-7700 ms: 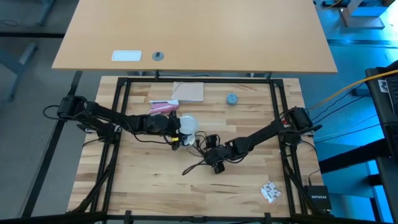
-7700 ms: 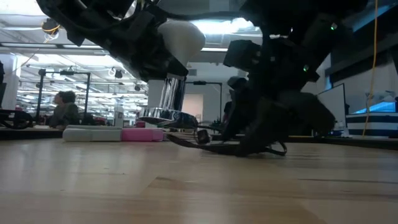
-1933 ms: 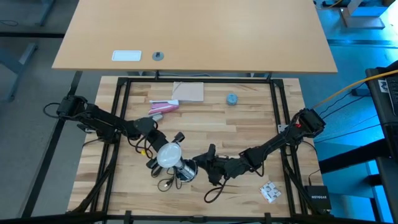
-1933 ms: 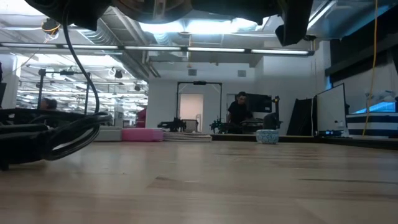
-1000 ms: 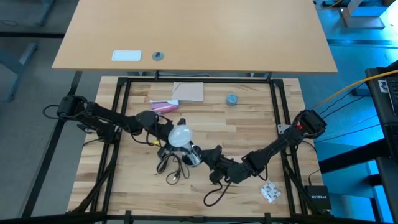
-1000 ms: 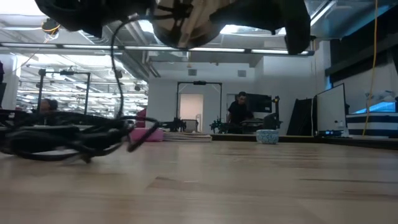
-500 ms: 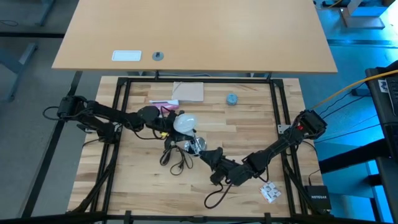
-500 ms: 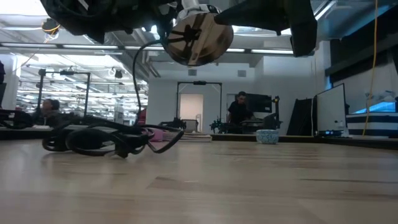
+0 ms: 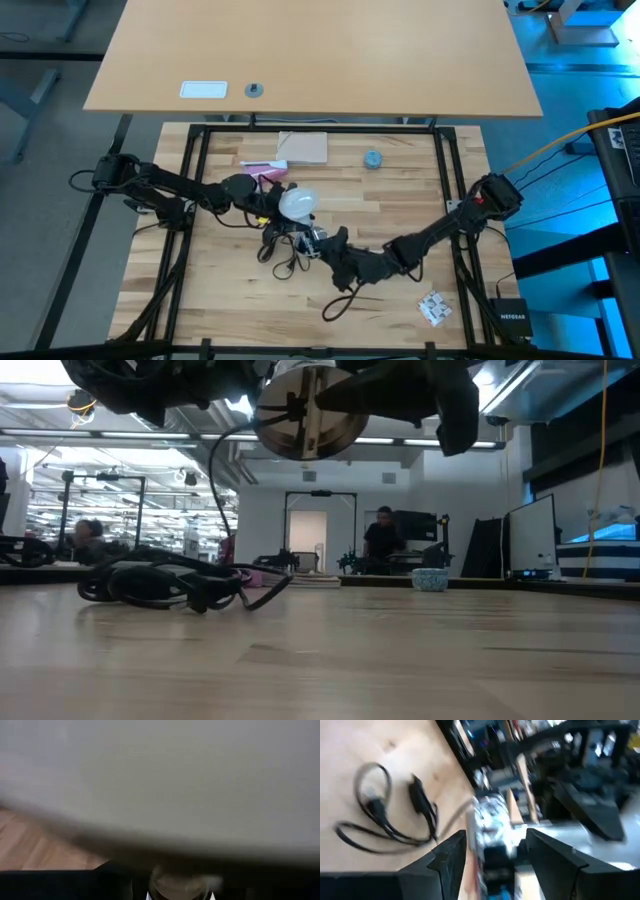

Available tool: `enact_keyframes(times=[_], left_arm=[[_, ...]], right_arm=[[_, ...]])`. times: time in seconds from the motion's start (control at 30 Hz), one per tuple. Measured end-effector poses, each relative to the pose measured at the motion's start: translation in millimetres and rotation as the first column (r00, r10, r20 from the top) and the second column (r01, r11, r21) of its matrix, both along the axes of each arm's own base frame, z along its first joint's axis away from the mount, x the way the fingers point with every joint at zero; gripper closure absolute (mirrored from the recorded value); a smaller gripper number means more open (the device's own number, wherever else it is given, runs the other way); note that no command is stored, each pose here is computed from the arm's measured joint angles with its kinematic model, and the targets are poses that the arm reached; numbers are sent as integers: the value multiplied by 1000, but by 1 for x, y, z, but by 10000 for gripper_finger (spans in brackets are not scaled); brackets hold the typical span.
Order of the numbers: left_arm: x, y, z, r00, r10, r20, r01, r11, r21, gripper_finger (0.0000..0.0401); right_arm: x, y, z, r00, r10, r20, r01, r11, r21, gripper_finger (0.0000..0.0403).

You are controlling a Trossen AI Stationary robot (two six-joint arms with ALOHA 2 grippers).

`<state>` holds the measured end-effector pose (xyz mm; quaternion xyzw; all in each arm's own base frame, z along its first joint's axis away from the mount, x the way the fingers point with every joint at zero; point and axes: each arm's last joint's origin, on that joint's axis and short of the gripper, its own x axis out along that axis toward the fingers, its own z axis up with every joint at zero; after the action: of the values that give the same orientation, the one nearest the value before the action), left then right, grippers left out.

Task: Screw lightbulb
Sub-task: Insert the white lightbulb into the desk lamp

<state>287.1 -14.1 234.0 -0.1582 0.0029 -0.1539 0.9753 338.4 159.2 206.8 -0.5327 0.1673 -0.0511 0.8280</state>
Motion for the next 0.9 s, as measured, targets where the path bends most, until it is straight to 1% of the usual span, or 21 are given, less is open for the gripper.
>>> enact_keyframes(times=[0.1, 0.17, 0.23, 0.37, 0.47, 0.67, 0.73, 0.9], left_arm=[[0, 0, 0, 1000, -1, 0, 1, 1000, 0, 248], [0, 0, 0, 1000, 0, 2, 0, 1000, 7, 248], [0, 0, 0, 1000, 1, 6, -1, 1000, 16, 248], [0, 0, 0, 1000, 1, 4, -1, 1000, 16, 248], [0, 0, 0, 1000, 0, 4, 0, 1000, 16, 248], [0, 0, -1, 1000, 1, -8, -1, 1000, 17, 248], [0, 1, -2, 1000, 1, -22, -1, 1000, 16, 248], [0, 1, -6, 998, 2, -61, -1, 1000, 11, 248]], right_arm=[[1, 1, -1, 997, 80, -7, -79, 996, 47, 194], [2, 1, -1, 995, 100, -5, -99, 992, 78, 194], [2, 1, -1, 995, 102, -1, -101, 990, 97, 194], [2, 1, -1, 995, 101, -1, -100, 990, 100, 200], [2, 1, -1, 995, 101, -1, -100, 990, 100, 226], [2, 1, -1, 995, 100, 2, -100, 990, 100, 307], [2, 1, 0, 995, 99, 5, -99, 990, 98, 326], [2, 1, -1, 995, 101, -7, -100, 990, 95, 329]])
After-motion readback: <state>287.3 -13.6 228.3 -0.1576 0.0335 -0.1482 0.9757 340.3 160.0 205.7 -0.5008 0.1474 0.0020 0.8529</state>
